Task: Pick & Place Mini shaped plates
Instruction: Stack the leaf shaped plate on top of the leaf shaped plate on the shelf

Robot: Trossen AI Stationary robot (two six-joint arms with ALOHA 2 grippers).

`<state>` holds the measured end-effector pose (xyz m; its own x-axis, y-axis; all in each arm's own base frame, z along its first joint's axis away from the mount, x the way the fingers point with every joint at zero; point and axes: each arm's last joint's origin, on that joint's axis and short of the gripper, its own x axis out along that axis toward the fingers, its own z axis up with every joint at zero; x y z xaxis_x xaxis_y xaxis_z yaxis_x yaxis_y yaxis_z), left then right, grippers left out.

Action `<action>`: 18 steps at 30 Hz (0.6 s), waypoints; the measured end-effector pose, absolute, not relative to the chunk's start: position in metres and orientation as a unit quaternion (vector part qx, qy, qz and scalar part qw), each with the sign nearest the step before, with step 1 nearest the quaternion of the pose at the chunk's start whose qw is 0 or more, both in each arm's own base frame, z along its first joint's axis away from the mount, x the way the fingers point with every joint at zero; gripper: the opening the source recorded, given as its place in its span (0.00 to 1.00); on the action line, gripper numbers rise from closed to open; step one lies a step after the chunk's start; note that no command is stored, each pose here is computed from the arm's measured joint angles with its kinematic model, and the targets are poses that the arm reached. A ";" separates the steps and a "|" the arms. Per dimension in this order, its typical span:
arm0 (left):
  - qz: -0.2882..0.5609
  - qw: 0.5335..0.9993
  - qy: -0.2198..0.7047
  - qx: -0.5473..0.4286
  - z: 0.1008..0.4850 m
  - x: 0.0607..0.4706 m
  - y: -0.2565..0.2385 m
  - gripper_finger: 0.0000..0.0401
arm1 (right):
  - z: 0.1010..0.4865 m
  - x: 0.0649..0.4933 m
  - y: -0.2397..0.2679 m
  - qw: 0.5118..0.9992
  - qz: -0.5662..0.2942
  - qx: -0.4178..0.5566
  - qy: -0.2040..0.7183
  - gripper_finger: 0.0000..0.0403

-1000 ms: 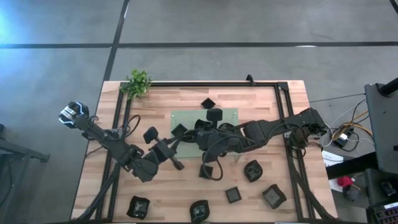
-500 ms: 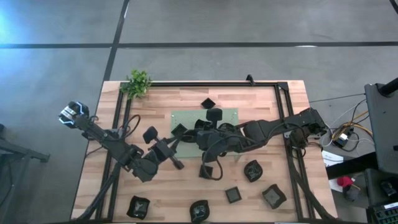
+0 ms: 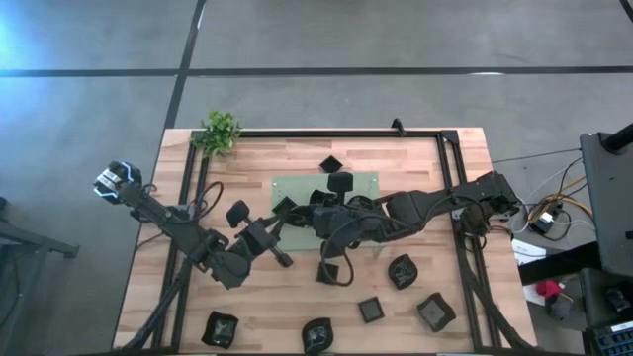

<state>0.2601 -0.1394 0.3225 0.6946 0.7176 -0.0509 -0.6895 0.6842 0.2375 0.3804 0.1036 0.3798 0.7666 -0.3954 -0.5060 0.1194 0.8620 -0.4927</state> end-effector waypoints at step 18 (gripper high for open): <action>0.368 0.924 0.061 0.083 0.333 0.261 -0.140 0.18 | 0.379 0.381 0.105 0.915 -0.135 -0.218 0.312 0.02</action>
